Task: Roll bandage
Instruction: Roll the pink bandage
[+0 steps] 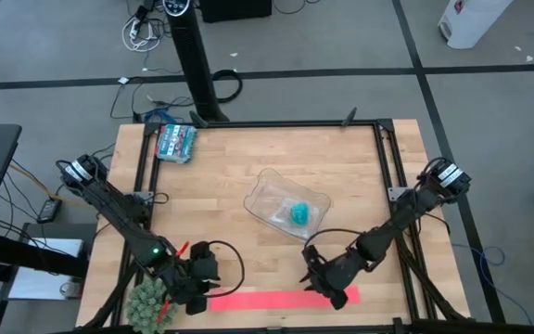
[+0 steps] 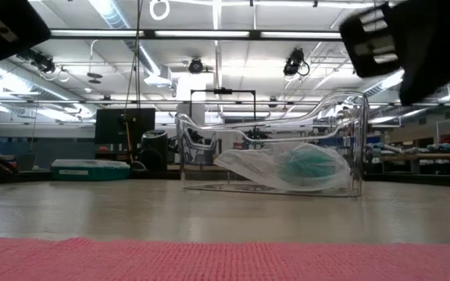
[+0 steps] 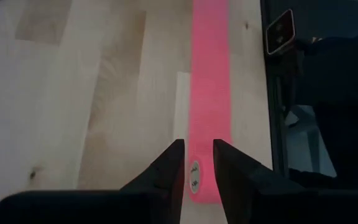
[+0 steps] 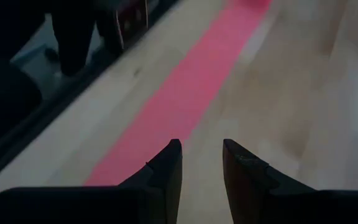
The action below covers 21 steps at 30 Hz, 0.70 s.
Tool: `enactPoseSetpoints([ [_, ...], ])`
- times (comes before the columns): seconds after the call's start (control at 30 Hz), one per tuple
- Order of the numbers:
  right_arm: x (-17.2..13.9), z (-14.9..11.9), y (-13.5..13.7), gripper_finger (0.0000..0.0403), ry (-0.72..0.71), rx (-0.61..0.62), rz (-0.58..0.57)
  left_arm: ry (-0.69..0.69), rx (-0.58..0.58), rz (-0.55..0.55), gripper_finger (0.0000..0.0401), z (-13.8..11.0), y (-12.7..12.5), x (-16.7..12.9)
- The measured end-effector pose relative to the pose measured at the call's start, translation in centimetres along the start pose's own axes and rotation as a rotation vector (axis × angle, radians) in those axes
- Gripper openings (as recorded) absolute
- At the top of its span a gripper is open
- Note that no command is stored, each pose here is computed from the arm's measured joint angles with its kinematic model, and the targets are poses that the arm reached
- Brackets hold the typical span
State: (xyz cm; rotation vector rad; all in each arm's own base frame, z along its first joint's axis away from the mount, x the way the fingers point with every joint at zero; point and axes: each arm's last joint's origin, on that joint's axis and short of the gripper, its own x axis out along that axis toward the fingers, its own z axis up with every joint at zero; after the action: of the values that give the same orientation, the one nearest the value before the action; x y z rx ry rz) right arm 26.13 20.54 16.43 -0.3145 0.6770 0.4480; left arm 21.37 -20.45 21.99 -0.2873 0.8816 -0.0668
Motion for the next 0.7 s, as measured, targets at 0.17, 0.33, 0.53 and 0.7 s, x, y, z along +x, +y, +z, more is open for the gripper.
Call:
enactPoseSetpoints([
  [0.17,-0.3,-0.7,1.3,0.0106,0.056,0.060,0.047,-0.009,-0.014,0.012,0.0092,0.4,0.3,0.2],
  [0.33,0.0,-1.0,2.8,0.0106,0.037,0.022,0.081,-0.014,-0.019,0.024,0.0092,0.8,0.7,0.3],
  [0.53,2.6,-2.3,3.7,0.0106,0.081,-0.028,0.083,-0.034,-0.020,0.034,0.0092,1.4,1.2,0.6],
  [0.7,3.8,-2.7,4.2,0.0106,0.093,-0.058,0.044,-0.045,-0.029,0.022,0.0092,1.5,1.1,0.6],
])
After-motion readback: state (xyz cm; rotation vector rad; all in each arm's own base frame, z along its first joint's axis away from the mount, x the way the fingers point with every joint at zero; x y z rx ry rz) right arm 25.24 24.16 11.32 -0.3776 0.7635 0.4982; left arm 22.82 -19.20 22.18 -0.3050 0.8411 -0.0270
